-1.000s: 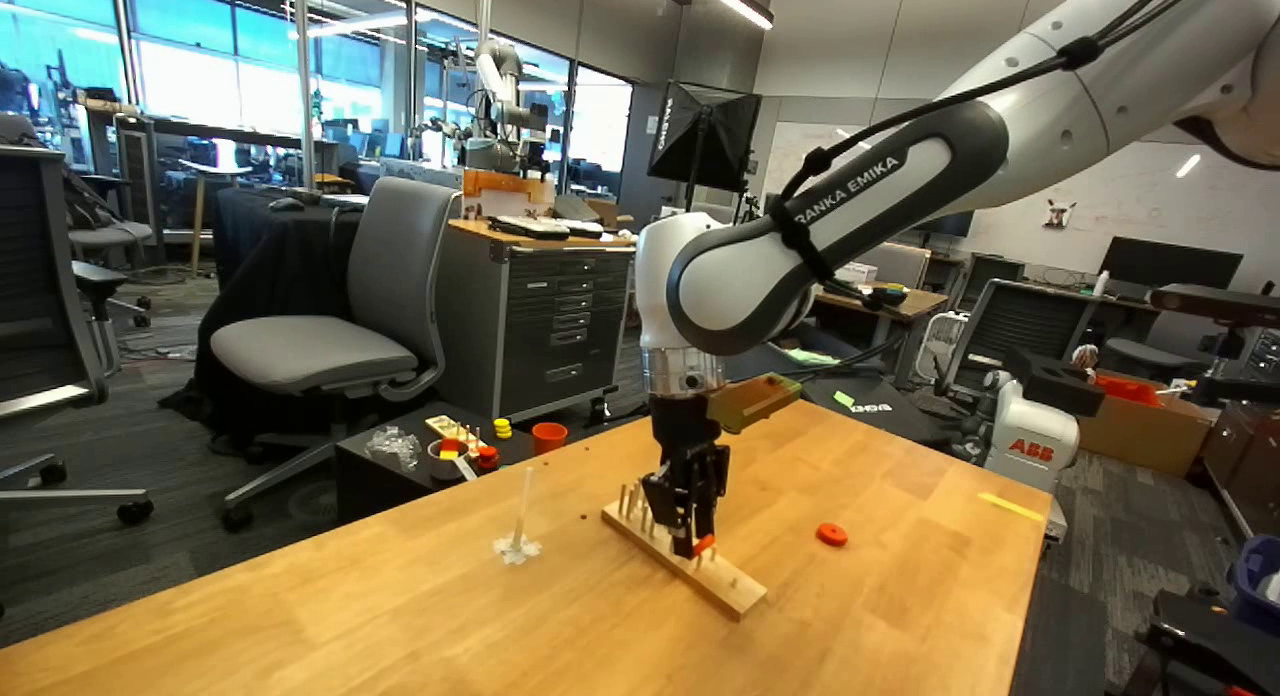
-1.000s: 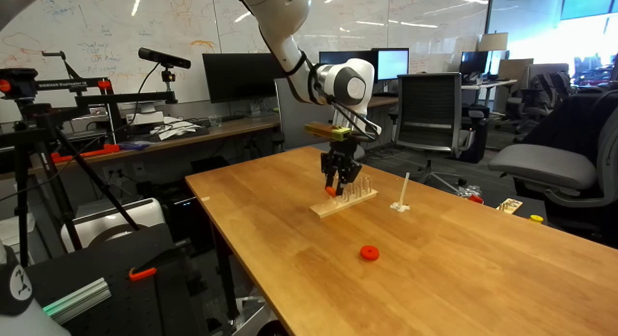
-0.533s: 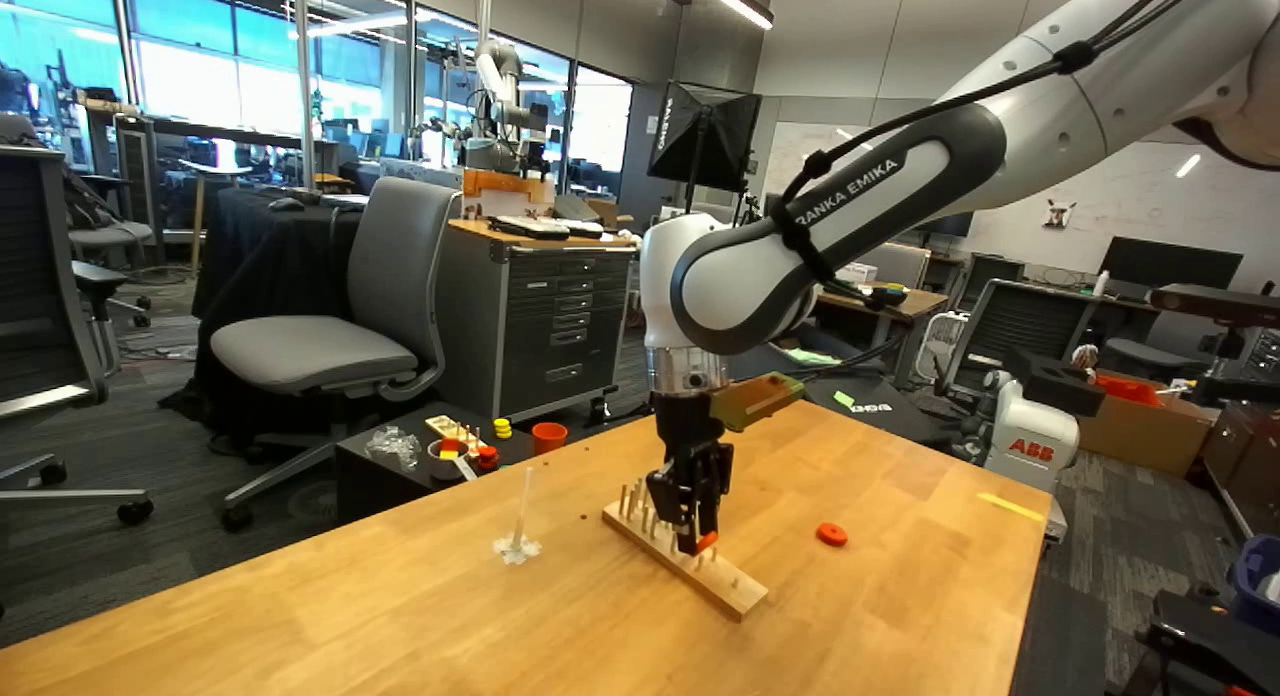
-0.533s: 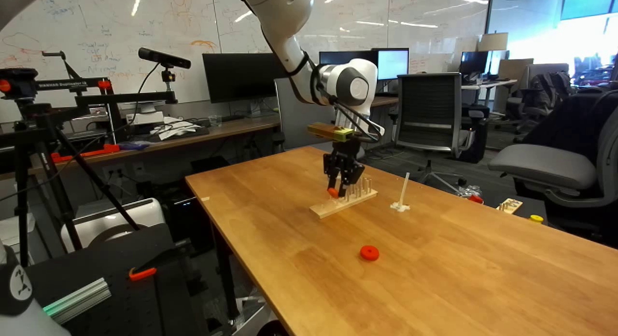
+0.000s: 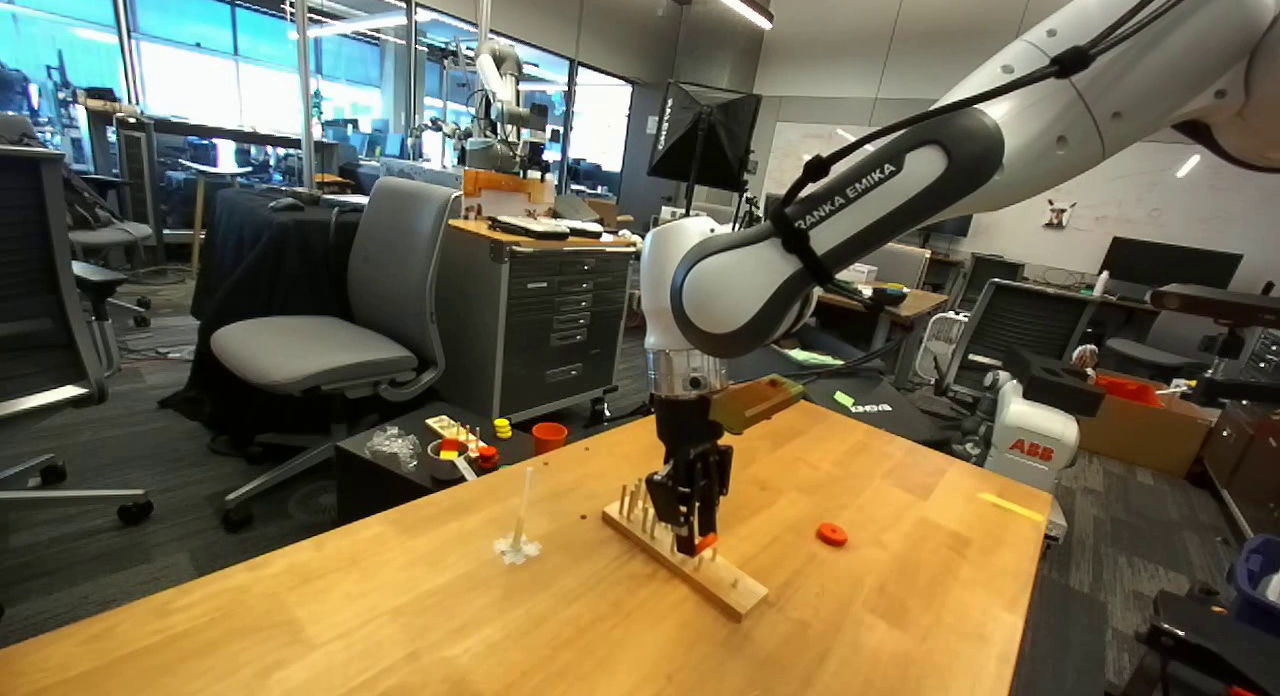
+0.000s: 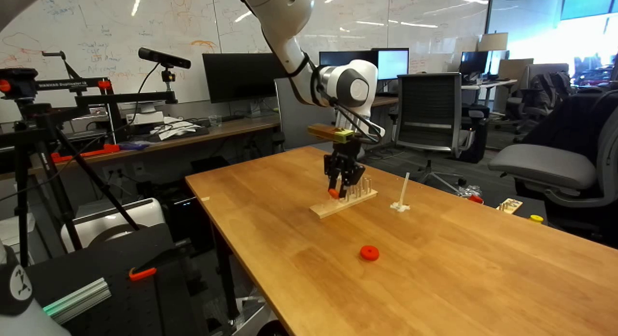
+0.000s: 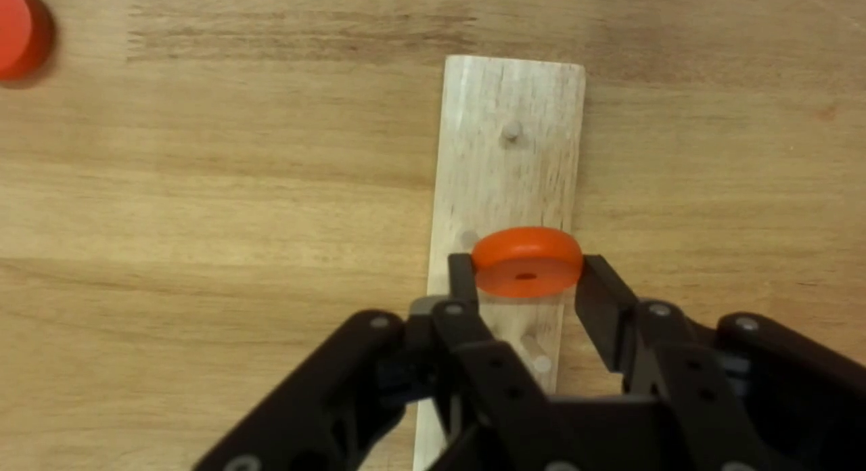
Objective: Put an orange disk on the wooden base
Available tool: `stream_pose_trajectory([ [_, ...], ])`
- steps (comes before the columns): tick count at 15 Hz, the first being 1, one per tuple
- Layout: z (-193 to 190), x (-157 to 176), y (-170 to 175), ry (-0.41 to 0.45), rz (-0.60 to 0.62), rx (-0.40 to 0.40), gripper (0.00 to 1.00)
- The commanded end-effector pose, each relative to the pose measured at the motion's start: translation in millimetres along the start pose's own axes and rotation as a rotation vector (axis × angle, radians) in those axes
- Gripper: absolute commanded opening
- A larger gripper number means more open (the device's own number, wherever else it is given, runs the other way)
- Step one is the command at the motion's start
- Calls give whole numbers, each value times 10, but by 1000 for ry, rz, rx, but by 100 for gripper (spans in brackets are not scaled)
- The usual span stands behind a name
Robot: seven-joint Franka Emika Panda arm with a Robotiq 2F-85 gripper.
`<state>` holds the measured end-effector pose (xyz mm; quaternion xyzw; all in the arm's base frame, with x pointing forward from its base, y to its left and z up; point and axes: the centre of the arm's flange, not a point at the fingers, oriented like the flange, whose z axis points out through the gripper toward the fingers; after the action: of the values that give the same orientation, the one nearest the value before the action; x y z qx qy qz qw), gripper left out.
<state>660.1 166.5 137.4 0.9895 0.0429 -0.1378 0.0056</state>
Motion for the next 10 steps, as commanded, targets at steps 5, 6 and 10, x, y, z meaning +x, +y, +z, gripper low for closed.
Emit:
stream_pose_trajectory([
  [5,58,-16,-88,32,1,4,18],
  [6,55,-27,-105,40,0,4,18],
  [10,44,-95,-173,61,-14,5,18],
])
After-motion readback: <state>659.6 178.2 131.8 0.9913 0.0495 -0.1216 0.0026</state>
